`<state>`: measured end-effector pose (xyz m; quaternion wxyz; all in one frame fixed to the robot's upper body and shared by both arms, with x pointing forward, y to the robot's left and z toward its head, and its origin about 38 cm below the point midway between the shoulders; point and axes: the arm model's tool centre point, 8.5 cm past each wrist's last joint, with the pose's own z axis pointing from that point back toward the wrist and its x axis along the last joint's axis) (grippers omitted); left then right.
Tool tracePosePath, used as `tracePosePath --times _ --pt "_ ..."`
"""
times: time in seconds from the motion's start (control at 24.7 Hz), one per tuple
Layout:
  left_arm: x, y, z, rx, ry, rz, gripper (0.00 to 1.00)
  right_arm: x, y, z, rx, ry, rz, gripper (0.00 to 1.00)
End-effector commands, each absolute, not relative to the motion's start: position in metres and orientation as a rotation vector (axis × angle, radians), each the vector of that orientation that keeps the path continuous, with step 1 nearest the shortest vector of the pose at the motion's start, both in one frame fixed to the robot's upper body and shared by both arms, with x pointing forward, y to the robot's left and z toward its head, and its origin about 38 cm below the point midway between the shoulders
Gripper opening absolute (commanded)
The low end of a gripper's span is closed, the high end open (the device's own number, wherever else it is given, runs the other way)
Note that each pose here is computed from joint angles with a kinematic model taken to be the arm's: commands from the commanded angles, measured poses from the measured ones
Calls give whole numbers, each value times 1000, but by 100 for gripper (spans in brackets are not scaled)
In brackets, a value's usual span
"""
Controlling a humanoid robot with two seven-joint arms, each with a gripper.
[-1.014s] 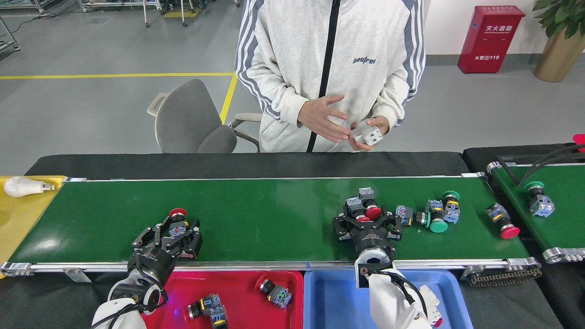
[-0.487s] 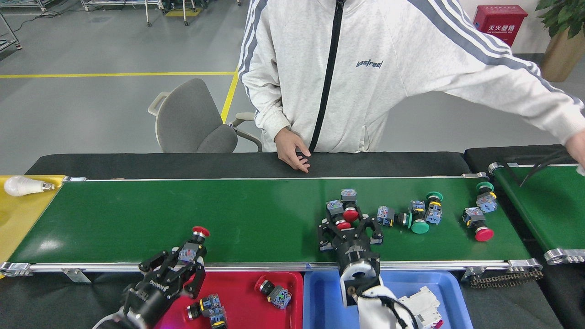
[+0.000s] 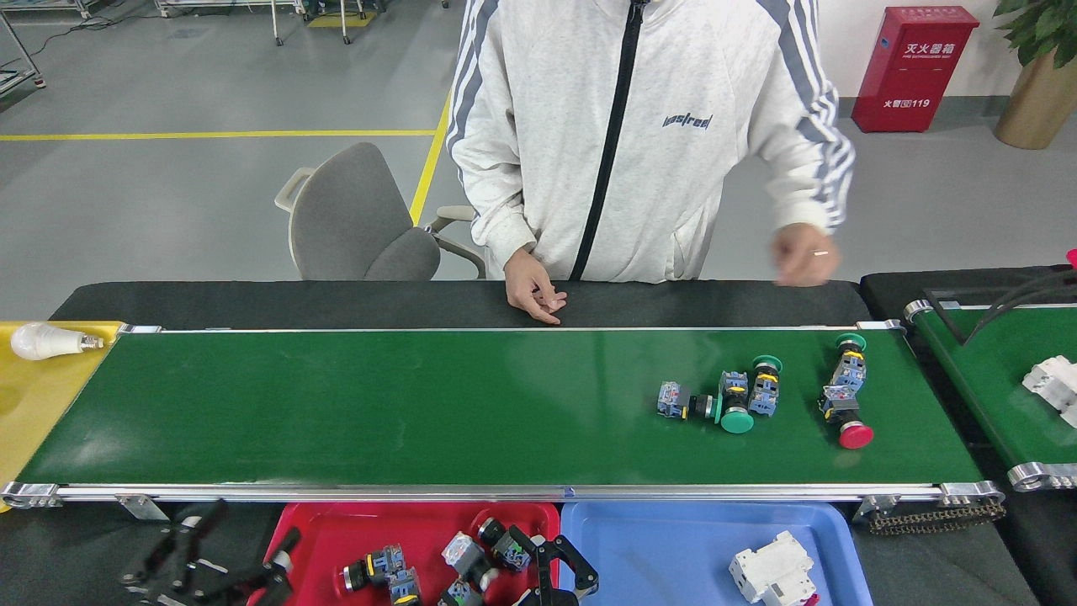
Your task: Pick switch part from conveyor to tray
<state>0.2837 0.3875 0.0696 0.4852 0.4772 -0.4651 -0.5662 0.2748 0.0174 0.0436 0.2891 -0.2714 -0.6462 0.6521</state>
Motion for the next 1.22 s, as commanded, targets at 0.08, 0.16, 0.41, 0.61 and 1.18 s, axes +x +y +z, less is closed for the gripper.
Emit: tracePosePath --times 0.08,0.16,0.41,0.61,1.18 --pt "280 411 79 1234 -1088 -1284 100 303 -42 55 -913 -1604 1477 100" --pt "280 413 80 1240 -1085 -1279 100 303 -89 42 -1028 -1463 1324 100" --pt "282 412 80 1240 -1087 -1282 100 287 -199 14 -1223 -1164 1087 100" --pt "296 406 90 1257 -1124 -1279 100 332 -168 42 -1225 -1270 1101 100" --pt "309 383 88 1221 -1174 -1334 100 435 -75 44 -1078 -1267 1397 100"
